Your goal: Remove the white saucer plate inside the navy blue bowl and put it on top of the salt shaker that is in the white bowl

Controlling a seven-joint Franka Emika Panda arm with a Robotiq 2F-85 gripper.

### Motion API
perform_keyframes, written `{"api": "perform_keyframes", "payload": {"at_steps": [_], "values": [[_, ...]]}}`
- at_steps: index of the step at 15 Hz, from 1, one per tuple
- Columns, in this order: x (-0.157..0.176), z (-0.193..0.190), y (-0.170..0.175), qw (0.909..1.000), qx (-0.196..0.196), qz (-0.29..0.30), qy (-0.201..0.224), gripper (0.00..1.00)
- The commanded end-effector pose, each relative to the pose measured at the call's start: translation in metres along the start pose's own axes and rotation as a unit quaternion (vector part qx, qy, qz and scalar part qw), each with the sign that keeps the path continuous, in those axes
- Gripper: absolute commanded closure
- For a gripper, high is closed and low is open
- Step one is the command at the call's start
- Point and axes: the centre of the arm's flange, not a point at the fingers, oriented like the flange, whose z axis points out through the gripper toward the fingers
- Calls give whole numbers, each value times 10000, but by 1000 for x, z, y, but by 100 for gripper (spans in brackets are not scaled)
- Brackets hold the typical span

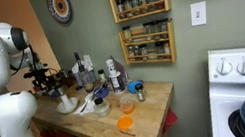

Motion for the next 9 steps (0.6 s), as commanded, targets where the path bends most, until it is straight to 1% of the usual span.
{"api": "perform_keyframes", "payload": {"at_steps": [1, 2, 3, 4, 5, 7, 8, 9], "values": [[-15, 15, 6, 9999, -73, -69, 13, 74], [-14, 19, 6, 9999, -107, -102, -2, 64], [-13, 24, 6, 9998, -185, -117, -27, 49], [-13, 28, 6, 9996, -225, -125, -68, 39], [-13, 32, 6, 9995, -272, -140, -94, 38], [-12, 37, 6, 9993, -302, -157, -128, 26], [-12, 40, 5, 9993, -294, -187, -145, 17], [-12, 43, 4, 9992, -299, -212, -160, 27]]}}
